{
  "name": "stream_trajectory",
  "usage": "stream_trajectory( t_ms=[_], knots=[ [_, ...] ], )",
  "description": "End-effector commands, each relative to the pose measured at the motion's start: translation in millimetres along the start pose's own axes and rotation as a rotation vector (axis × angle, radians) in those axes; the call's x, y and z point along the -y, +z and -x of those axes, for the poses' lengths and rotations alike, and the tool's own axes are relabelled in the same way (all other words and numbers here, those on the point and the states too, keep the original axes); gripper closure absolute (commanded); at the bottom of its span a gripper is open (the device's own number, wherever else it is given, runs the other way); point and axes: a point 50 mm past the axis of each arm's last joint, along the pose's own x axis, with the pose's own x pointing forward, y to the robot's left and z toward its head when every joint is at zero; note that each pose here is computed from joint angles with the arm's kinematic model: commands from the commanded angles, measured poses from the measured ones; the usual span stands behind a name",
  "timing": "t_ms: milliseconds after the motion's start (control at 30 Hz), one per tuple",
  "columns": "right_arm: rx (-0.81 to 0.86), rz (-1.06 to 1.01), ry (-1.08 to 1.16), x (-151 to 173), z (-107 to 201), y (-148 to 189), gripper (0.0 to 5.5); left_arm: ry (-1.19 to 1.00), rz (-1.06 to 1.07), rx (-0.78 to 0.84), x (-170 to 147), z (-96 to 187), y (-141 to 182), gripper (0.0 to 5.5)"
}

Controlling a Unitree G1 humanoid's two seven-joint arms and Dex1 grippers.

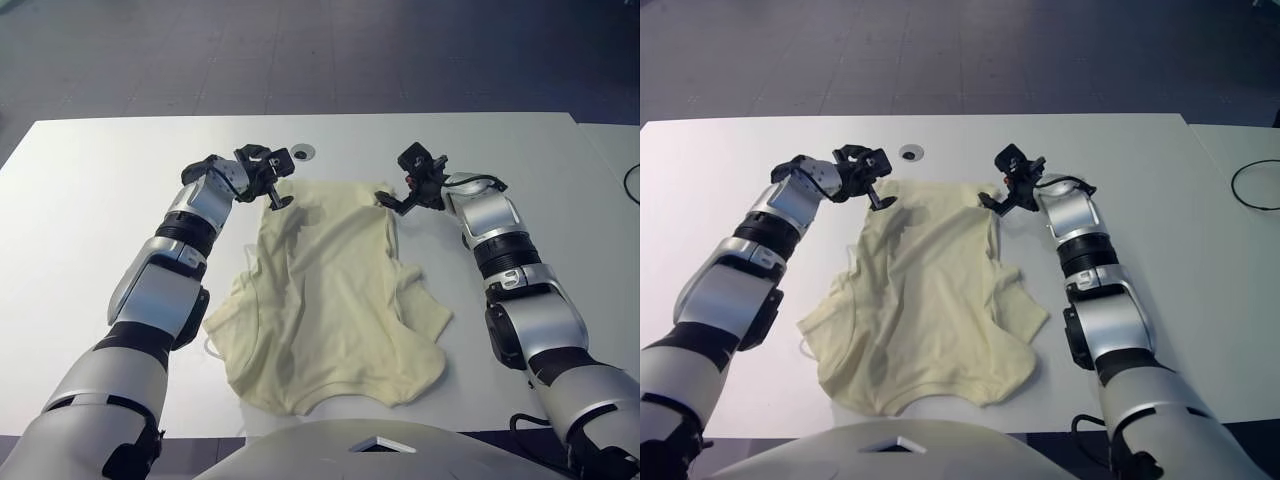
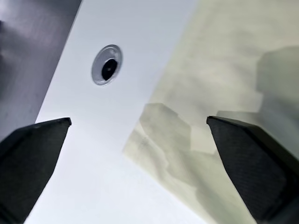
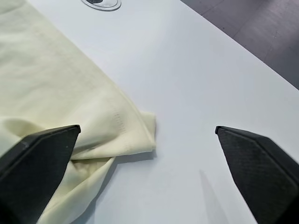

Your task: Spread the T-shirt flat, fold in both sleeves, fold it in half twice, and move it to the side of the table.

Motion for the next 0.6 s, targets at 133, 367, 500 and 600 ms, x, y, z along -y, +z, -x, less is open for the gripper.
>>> stream_trajectory(
  t_ms=[133, 367, 500, 600],
  knots=[
    [-0.057, 0.008, 0.018, -4.0, 1.3, -12.6, 0.12, 0.002, -0.012, -0.068, 6.3, -2.5, -18.4, 0.1],
    [-0.096, 0.028, 0.007, 0.0, 2.3, -23.0, 0.12, 0.008, -0.025, -0.089, 6.2, -0.6, -26.1, 0.1],
    [-0.107, 0.036, -0.024, 7.9, 2.4, -24.1, 0.12, 0.005, -0.047, -0.11, 8.1, 0.2, -32.0, 0.1],
    [-0.115, 0.04, -0.03, 10.5, 2.0, -26.4, 0.12, 0.001, -0.068, -0.13, 11.2, 0.2, -37.2, 0.1]
  ],
)
